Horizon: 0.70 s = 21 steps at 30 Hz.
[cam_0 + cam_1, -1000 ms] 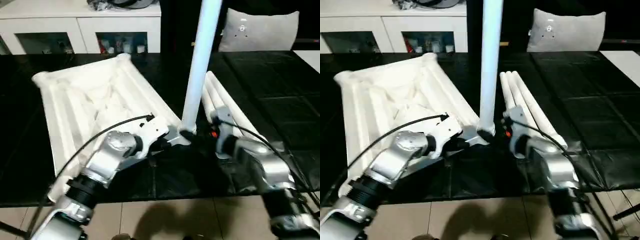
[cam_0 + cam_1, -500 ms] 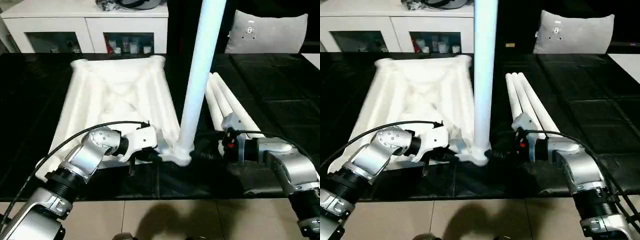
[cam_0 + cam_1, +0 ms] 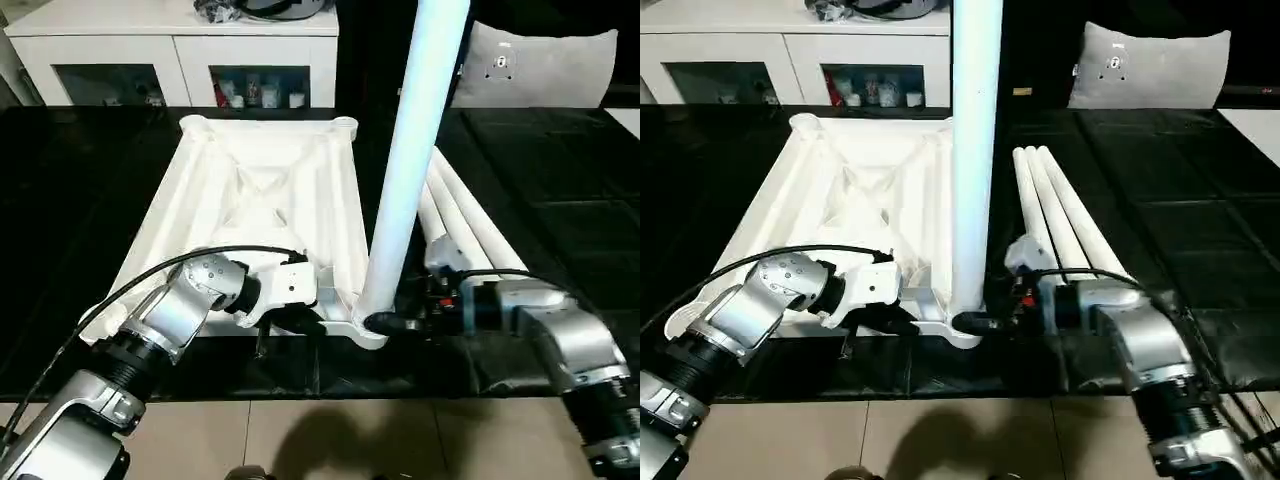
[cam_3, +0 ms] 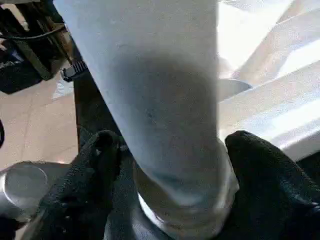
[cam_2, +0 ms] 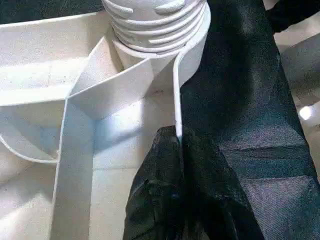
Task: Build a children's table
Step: Rotate leg to tighten
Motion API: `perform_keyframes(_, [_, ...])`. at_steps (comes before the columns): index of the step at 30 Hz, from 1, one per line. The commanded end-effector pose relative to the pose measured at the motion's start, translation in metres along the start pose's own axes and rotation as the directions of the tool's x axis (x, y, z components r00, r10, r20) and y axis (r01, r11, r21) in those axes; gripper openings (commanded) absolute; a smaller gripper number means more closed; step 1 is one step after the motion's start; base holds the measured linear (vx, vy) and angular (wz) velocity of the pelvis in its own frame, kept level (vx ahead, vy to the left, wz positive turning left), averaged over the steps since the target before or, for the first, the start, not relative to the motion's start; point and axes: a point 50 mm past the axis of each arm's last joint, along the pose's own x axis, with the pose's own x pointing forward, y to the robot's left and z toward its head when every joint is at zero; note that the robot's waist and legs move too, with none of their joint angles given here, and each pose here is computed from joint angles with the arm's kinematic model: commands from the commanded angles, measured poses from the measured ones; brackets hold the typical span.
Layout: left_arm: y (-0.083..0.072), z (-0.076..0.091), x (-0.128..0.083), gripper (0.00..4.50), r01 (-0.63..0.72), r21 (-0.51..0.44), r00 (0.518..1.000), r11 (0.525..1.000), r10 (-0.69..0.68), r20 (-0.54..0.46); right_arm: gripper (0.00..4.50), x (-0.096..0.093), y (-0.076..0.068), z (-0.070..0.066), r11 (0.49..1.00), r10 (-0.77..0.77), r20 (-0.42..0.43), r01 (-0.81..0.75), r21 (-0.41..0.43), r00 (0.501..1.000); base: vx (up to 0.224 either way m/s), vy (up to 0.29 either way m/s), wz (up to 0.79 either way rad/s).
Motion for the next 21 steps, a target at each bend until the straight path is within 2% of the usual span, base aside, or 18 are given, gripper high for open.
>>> perform_keyframes(1, [-0.007, -0.003, 0.009, 0.0, 0.061, 0.015, 0.998, 0.998, -0.061, -0.032, 3.14, 0.002, 0.0, -0.001, 1.0, 0.009, -0.004, -0.009, 0.014, 1.0, 0.0, 0.0, 0.0])
perform_keyframes(3, [-0.007, -0.003, 0.009, 0.0, 0.06, 0.011, 0.998, 0.998, -0.06, -0.032, 2.88, 0.003, 0.0, -0.002, 1.0, 0.011, -0.006, -0.011, 0.019, 1.0, 0.0, 0.0, 0.0])
perform_keyframes(6, [-0.008, -0.004, 0.009, 0.0, 0.057, 0.005, 0.998, 0.998, -0.057, -0.032, 2.83, 0.006, 0.001, -0.003, 0.999, 0.022, -0.007, -0.022, 0.029, 1.0, 0.0, 0.0, 0.0])
perform_keyframes(8, [-0.009, -0.005, 0.009, 0.0, 0.054, -0.006, 0.998, 0.999, -0.054, -0.028, 2.59, 0.008, 0.004, -0.004, 0.999, 0.031, -0.001, -0.031, 0.039, 1.0, 0.0, 0.0, 0.0])
perform_keyframes(13, [-0.009, -0.005, 0.01, 0.0, 0.041, -0.035, 0.999, 0.999, -0.042, -0.018, 2.5, 0.011, 0.007, -0.004, 0.998, 0.037, 0.02, -0.038, 0.055, 0.999, 0.0, 0.0, 0.0])
perform_keyframes(14, [-0.008, -0.002, 0.011, 0.0, 0.003, -0.089, 1.0, 0.996, -0.001, 0.015, 2.5, 0.016, 0.006, -0.003, 0.997, -0.014, 0.044, 0.011, 0.077, 0.999, 0.0, 0.0, 0.0])
perform_keyframes(17, [-0.005, 0.002, 0.014, 0.0, -0.055, -0.159, 0.997, 0.986, 0.064, 0.051, 2.49, 0.023, 0.0, -0.003, 0.988, -0.117, 0.057, 0.111, 0.104, 0.991, 0.0, 0.0, 0.0])
perform_keyframes(18, [0.0, 0.005, 0.016, 0.0, -0.11, -0.212, 0.989, 0.971, 0.128, 0.073, 2.49, 0.028, -0.006, -0.002, 0.971, -0.211, 0.063, 0.202, 0.128, 0.975, 0.0, 0.0, 0.0])
perform_keyframes(20, [0.004, 0.009, 0.019, 0.0, -0.162, -0.263, 0.977, 0.951, 0.191, 0.09, 2.49, 0.033, -0.013, -0.002, 0.945, -0.298, 0.07, 0.284, 0.161, 0.952, 0.0, 0.0, 0.0])
perform_keyframes(21, [0.009, 0.014, 0.023, 0.0, -0.216, -0.323, 0.959, 0.921, 0.263, 0.108, 2.49, 0.037, -0.019, -0.001, 0.912, -0.381, 0.072, 0.362, 0.193, 0.922, 0.0, 0.0, 0.0])
